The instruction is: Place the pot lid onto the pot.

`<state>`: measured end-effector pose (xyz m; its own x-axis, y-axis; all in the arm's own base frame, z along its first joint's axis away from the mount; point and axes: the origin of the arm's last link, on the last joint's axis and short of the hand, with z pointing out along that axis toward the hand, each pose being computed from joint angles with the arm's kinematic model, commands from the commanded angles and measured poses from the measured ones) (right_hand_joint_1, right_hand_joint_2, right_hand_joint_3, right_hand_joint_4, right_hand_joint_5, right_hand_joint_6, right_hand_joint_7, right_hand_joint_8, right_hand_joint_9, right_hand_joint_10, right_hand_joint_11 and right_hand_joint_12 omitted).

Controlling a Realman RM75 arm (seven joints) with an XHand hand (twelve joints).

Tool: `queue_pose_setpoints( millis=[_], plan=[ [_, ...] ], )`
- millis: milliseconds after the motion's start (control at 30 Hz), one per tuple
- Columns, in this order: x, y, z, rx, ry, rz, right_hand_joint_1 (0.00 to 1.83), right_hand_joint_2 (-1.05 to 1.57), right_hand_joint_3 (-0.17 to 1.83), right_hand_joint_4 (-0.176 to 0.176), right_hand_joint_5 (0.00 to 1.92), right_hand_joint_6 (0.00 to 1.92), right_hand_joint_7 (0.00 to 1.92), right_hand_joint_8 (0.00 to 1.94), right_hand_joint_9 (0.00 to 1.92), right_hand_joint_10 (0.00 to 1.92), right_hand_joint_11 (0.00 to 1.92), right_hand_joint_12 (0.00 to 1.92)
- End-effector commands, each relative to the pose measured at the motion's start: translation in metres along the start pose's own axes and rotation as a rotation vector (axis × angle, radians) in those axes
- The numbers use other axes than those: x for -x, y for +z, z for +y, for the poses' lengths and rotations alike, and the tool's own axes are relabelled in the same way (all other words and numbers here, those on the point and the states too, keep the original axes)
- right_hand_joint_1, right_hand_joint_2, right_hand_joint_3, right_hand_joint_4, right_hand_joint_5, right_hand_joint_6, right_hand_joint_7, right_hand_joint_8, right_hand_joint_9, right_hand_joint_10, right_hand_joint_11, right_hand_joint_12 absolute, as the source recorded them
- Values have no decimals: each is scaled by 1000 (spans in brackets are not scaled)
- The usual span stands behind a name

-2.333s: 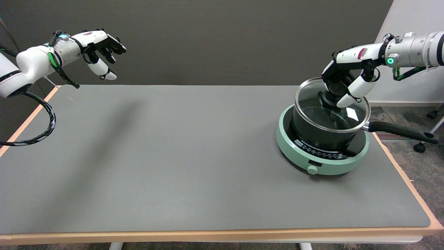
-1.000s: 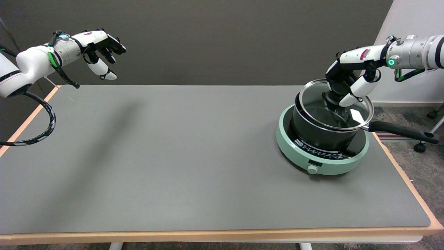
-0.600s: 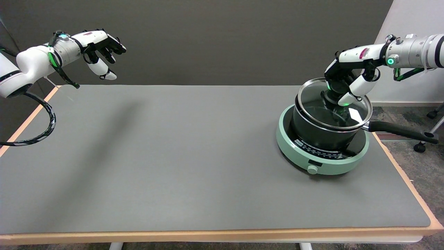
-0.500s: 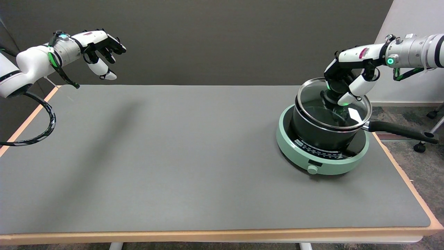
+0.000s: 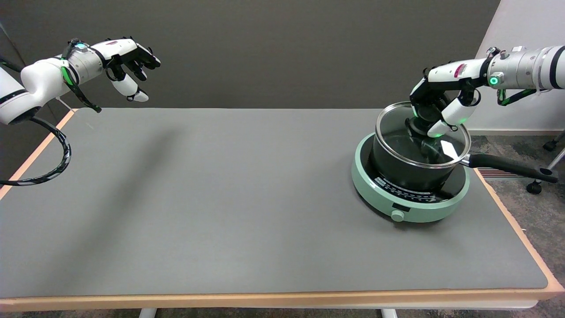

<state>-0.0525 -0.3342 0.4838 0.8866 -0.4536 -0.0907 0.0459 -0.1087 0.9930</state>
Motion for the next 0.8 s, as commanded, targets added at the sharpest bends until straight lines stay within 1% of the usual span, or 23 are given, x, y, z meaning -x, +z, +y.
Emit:
queue_pose_setpoints(
  millis=[33, 167, 200, 267, 333, 400, 433, 467, 500, 533, 567, 667, 800],
  plan=[
    [5, 3, 0, 0, 3, -9, 1196, 1064, 272, -45, 723, 1345, 945, 1198, 868, 1375, 648, 1621],
    [6, 4, 0, -1, 5, -11, 1197, 1049, 299, -48, 727, 1345, 950, 1195, 864, 1394, 635, 1629],
    [7, 4, 1, -1, 6, -12, 1195, 1066, 268, -45, 722, 1345, 944, 1199, 869, 1371, 652, 1616],
    [7, 4, 1, 1, 9, -11, 1197, 1052, 294, -47, 726, 1345, 949, 1195, 866, 1389, 640, 1625],
    [6, 4, 3, 5, 11, -9, 1195, 1071, 262, -45, 719, 1348, 942, 1202, 870, 1370, 652, 1621],
    [6, 3, 4, 8, 13, -10, 1197, 1066, 267, -48, 723, 1337, 944, 1201, 854, 1374, 614, 1662],
    [6, 3, 4, 8, 14, -10, 1284, 1008, 322, 74, 719, 1107, 925, 1195, 850, 1310, 569, 1718],
    [5, 3, 5, 9, 14, -10, 1353, 960, 366, 176, 715, 895, 911, 1187, 853, 1252, 522, 1768],
    [5, 3, 5, 9, 14, -10, 1353, 975, 332, 176, 722, 836, 912, 1171, 859, 1197, 488, 1778],
    [5, 3, 5, 10, 14, -11, 1240, 857, 568, 176, 731, 772, 912, 930, 859, 1139, 450, 1772],
    [6, 3, 5, 10, 15, -11, 1108, 704, 866, 176, 737, 713, 912, 648, 858, 1091, 416, 1757],
    [6, 3, 5, 8, 17, -12, 1092, 682, 873, 176, 737, 653, 913, 574, 865, 1017, 363, 1732],
    [6, 3, 5, 8, 17, -14, 1079, 664, 874, 176, 732, 603, 911, 531, 864, 964, 348, 1702]
  ],
)
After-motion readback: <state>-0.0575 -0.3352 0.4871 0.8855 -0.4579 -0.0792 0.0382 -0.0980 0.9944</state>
